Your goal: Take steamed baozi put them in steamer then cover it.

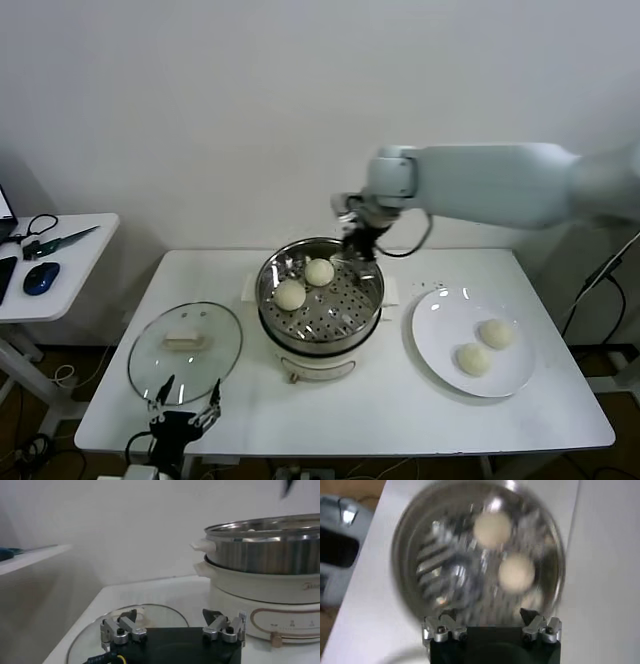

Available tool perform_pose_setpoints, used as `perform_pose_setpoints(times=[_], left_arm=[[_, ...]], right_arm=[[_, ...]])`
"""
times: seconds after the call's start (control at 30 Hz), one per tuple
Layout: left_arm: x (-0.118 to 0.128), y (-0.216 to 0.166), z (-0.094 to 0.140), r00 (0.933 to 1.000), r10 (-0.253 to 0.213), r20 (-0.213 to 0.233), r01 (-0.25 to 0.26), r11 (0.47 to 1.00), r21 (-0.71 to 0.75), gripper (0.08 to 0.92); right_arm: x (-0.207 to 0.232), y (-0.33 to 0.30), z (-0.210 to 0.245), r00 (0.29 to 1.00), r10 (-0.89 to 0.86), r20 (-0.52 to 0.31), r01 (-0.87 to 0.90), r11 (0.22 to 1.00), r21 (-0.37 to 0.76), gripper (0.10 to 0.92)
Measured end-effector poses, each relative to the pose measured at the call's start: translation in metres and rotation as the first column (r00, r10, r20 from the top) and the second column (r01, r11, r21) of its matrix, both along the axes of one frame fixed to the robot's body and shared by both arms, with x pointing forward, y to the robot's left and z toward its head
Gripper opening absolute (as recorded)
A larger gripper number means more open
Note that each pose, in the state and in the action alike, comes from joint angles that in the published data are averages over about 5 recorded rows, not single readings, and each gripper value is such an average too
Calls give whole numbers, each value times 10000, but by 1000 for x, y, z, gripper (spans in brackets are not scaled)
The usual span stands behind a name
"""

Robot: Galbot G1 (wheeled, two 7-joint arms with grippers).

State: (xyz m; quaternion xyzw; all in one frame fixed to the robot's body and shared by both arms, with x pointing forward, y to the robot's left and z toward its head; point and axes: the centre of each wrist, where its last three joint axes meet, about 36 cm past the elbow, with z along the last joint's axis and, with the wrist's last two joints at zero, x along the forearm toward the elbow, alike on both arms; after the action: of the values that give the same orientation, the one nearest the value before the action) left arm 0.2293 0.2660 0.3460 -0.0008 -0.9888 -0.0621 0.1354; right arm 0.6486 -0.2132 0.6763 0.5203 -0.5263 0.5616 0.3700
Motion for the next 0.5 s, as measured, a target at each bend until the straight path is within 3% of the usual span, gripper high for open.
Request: perform_pose_setpoints(times=[0.23,0.5], left_arm=[[0,1,2,10000,45,30,-46,10000,26,823],[-4,1,2,9999,160,-23,-160,9999,65,823]], right_arm=[[-30,-102,-39,9945,-889,-551,878,9959,-220,823],[-52,-155,-105,9848,-1336,-1106,1308,9909,-327,823]])
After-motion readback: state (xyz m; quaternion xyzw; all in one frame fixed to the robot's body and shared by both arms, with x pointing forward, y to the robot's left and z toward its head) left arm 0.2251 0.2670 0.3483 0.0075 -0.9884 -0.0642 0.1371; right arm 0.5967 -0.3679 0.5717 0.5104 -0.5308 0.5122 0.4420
